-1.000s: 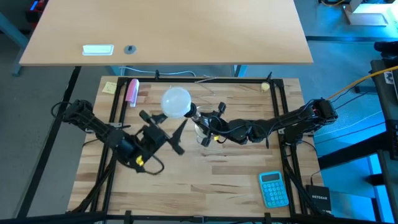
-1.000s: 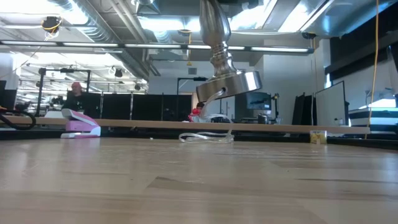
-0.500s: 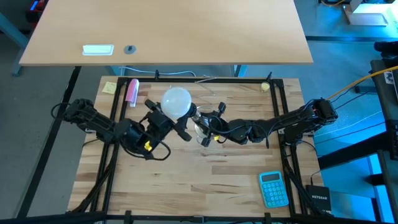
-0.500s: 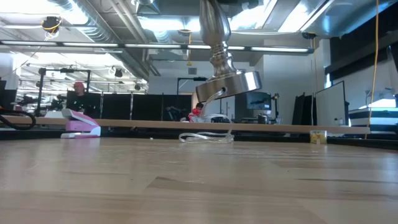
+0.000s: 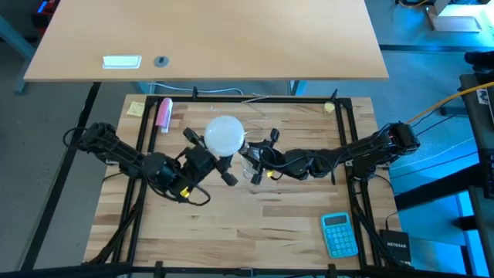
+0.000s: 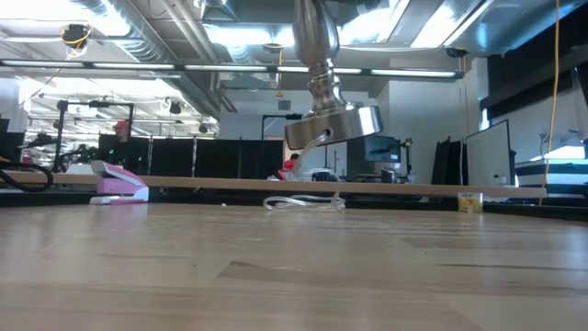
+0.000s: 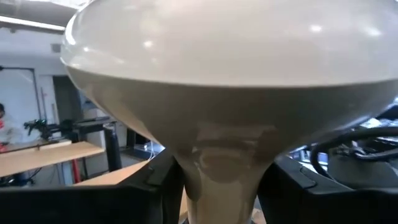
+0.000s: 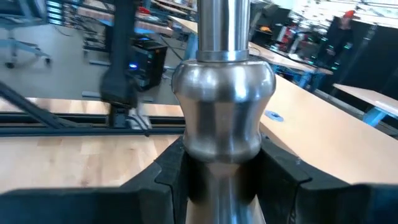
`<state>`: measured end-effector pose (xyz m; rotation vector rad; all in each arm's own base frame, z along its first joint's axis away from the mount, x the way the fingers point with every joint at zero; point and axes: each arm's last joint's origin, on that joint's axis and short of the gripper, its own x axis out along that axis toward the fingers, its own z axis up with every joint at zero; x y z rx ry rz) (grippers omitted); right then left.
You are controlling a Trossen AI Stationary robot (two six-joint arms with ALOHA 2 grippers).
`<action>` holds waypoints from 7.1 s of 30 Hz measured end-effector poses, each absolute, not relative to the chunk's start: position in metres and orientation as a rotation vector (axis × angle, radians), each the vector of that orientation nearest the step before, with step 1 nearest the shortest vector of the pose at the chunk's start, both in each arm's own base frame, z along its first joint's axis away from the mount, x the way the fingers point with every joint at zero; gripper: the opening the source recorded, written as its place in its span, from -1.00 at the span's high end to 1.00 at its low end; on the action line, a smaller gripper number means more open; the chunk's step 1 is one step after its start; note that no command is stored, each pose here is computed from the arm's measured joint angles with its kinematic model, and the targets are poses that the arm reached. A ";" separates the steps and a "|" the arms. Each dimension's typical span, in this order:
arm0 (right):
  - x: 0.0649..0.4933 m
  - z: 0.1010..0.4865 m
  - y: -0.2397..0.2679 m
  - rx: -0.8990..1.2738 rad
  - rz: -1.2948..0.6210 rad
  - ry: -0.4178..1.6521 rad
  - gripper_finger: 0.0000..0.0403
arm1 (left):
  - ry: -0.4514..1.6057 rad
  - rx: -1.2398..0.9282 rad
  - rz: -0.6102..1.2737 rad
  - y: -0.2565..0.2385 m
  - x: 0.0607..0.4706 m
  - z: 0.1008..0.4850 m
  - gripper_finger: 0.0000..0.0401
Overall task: Screw lightbulb
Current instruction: Insert the light bulb into the lamp
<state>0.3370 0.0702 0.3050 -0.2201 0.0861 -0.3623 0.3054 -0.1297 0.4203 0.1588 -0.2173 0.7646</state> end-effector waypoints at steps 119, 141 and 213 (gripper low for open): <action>0.295 0.265 0.093 -0.066 -0.159 0.026 0.32 | -0.101 0.054 0.447 -0.155 0.292 0.390 -0.59; 0.295 0.266 0.093 -0.061 -0.161 0.014 0.32 | -0.245 0.018 0.417 -0.102 0.318 0.401 -0.59; 0.301 0.279 0.097 -0.054 -0.120 0.013 0.32 | -0.148 0.160 0.305 -0.106 0.316 0.399 0.39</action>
